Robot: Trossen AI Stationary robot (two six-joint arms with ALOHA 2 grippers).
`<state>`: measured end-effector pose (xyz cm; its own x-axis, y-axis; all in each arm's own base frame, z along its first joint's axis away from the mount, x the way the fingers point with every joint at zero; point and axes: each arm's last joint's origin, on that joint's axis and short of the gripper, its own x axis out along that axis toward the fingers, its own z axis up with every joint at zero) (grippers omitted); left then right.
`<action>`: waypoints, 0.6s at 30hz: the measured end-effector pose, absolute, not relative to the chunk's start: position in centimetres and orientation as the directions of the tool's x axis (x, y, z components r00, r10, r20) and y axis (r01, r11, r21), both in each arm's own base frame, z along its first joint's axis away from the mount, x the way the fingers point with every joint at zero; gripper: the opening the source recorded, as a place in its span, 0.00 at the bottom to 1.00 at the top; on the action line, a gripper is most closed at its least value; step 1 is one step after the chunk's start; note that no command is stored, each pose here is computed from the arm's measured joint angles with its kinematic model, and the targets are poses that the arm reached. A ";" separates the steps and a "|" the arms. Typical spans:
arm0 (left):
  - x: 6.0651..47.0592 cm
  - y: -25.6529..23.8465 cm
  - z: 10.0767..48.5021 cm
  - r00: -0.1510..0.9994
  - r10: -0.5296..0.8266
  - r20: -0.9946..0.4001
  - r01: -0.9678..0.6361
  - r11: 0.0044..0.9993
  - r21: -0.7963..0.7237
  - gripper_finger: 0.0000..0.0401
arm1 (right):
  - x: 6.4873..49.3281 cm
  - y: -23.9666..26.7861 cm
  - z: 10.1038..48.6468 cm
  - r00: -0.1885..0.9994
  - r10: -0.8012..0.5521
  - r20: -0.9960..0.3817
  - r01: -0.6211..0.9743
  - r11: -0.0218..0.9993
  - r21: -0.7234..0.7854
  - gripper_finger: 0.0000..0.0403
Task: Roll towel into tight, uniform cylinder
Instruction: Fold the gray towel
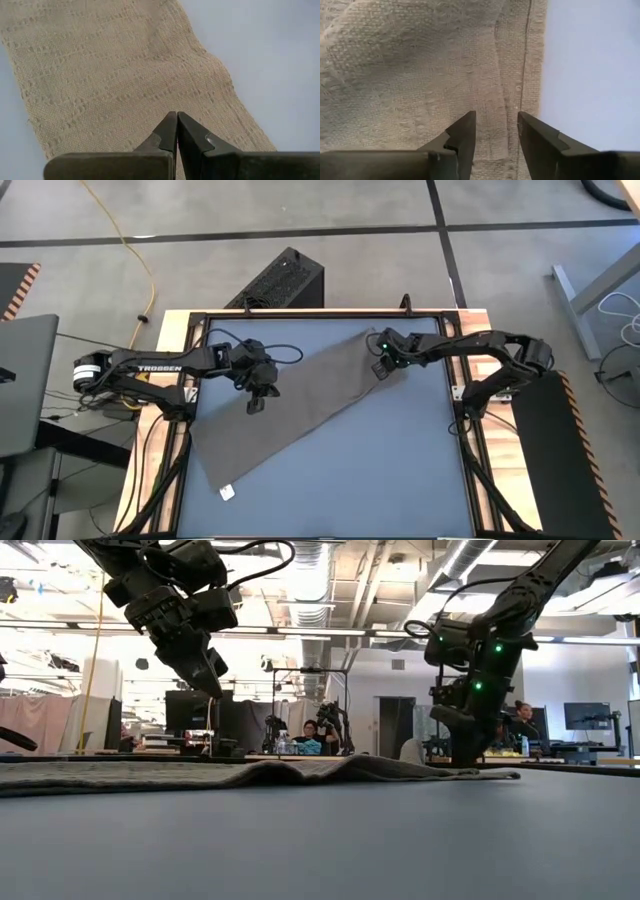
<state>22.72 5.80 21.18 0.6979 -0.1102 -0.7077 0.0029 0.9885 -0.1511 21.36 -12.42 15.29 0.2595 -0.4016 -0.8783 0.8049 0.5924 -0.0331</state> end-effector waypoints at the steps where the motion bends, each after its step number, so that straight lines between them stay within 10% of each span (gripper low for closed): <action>1: 22.7 5.8 21.2 0.698 -0.110 -0.708 0.003 0.989 -0.151 0.00 | 21.3 -12.4 15.3 0.257 -0.400 -0.880 0.805 0.593 -0.034 0.45; 18: 22.7 5.8 21.2 0.697 -0.111 -0.709 -0.010 0.986 -0.164 0.00 | 21.3 -12.2 15.2 0.259 -0.372 -0.891 0.804 0.594 -0.014 0.41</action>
<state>22.70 5.79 21.18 0.6968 -0.1105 -0.7087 -0.0099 0.9865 -0.1636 21.27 -12.23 15.19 0.2590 -0.3717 -0.8915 0.8043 0.5940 -0.0140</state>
